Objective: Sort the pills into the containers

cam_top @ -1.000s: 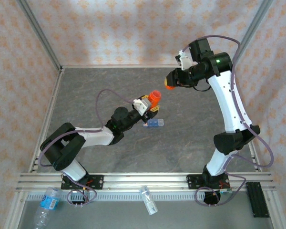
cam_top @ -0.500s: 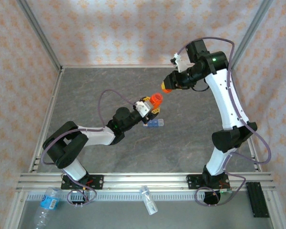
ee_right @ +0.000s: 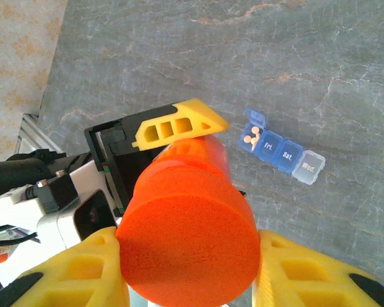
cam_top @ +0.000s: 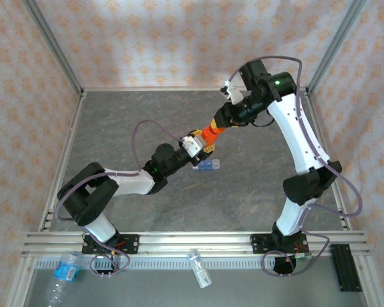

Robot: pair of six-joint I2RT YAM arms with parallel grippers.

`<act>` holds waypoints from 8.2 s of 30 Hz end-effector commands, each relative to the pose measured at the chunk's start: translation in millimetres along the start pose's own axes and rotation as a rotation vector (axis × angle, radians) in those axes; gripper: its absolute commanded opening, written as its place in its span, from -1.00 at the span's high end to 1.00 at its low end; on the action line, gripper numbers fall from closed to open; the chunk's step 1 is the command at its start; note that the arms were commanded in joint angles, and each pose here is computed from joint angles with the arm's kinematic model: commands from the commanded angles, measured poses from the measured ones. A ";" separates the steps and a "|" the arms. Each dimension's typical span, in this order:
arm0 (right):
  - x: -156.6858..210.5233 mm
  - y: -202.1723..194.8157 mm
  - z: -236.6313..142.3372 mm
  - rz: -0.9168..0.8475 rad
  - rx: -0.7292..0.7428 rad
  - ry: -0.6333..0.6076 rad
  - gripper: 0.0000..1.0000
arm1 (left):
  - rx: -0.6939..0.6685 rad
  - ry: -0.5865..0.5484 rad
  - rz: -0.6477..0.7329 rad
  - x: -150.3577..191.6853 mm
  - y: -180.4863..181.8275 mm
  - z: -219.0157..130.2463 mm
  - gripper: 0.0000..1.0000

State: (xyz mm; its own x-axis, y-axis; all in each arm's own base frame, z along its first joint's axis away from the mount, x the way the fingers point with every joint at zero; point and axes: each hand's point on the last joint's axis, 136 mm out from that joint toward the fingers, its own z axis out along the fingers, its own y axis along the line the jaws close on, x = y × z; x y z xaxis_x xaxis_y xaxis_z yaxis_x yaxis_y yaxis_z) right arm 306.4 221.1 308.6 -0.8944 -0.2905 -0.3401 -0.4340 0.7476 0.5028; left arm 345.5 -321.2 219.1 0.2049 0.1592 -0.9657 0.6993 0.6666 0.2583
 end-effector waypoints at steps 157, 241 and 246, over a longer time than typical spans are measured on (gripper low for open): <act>-42.8 51.5 -31.3 -0.172 -0.160 -0.381 0.08 | 0.222 -0.211 -0.446 -99.4 21.6 15.6 1.00; -51.3 41.9 -38.5 -0.174 -0.021 -0.440 -0.46 | 0.254 -0.226 -0.498 -106.5 25.5 14.1 1.00; -49.1 39.2 -34.9 -0.171 -0.016 -0.426 -0.26 | 0.256 -0.223 -0.498 -106.0 25.0 14.1 1.00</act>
State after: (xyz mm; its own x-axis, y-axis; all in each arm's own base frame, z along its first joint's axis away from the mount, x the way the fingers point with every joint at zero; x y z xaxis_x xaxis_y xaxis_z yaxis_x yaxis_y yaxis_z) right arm 327.7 247.8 378.3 -0.6846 -0.1259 -0.7180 -0.5826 0.6864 0.4352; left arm 351.4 -333.8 302.0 -0.1232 -0.2567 -0.9586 0.8673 0.4416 -0.2297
